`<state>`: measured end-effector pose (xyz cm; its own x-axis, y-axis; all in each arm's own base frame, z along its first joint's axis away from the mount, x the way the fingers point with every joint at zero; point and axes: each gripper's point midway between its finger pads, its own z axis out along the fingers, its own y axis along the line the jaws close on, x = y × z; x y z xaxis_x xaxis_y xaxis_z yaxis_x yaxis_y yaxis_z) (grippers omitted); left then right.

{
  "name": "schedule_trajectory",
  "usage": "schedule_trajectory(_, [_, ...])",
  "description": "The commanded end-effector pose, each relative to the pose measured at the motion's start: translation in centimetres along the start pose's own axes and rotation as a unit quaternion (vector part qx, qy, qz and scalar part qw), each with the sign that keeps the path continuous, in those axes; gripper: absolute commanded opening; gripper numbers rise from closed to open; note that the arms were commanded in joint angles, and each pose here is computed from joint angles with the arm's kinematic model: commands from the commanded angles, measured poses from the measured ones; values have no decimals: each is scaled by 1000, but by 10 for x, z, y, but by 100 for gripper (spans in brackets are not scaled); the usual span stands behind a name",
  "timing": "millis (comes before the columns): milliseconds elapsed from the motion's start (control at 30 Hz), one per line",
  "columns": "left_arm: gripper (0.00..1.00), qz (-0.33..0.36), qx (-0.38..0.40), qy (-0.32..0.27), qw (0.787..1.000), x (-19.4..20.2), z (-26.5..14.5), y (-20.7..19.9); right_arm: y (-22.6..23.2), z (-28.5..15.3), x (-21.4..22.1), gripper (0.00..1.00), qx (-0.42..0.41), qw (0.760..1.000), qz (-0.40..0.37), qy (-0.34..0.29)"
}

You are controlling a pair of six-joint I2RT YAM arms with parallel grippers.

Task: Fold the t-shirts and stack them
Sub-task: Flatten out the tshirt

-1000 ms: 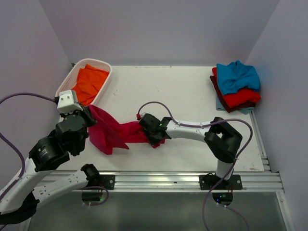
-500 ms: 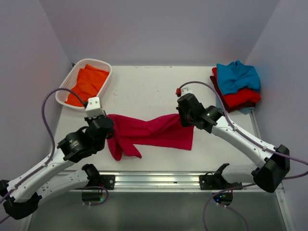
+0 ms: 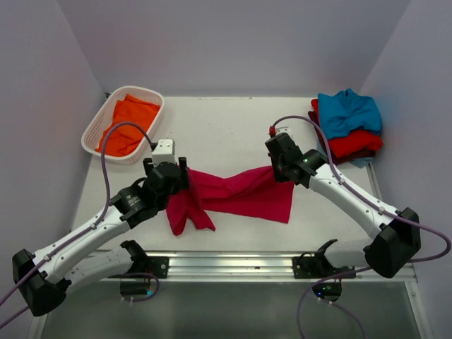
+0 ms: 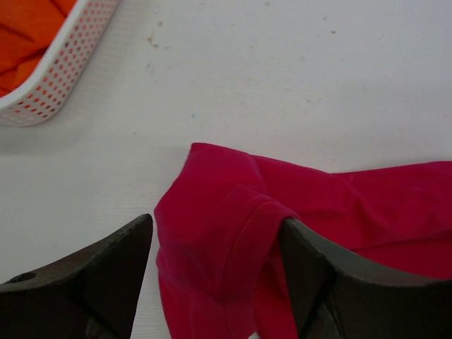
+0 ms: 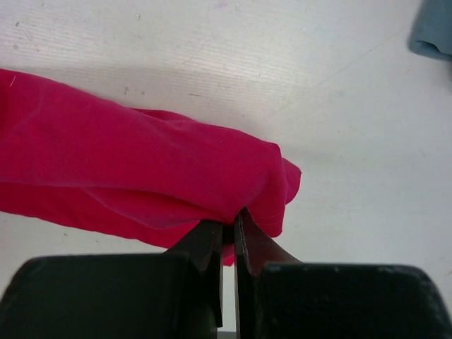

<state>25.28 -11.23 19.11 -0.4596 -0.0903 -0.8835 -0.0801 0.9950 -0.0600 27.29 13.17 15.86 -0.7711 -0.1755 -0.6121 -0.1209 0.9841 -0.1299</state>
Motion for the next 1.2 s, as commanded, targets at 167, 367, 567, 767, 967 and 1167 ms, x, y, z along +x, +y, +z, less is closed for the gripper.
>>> schedule_trajectory(167, [78, 10, 143, -74, 987, -57, -17, -61, 18, 16, -2, 0, -30, 999, 14, 4])
schedule_trajectory(367, [81, 164, 244, 113, 949, 48, -25, -154, 21, 19, -3, 0, -35, 999, 9, 9])
schedule_trajectory(567, [71, 136, 259, 192, 937, 101, -57, -175, 23, 21, 0, 0, -40, 999, 10, 12])
schedule_trajectory(767, [73, 81, 169, 247, 951, 139, -65, -152, 24, 22, 1, 0, -43, 999, 8, 14])
schedule_trajectory(967, [75, 50, 90, 269, 958, 174, -55, -127, 27, 23, 1, 0, -50, 999, 10, 15])
schedule_trajectory(1167, [74, -71, 12, 258, 963, 191, -43, -106, 26, 21, 3, 0, -50, 999, 10, 14])
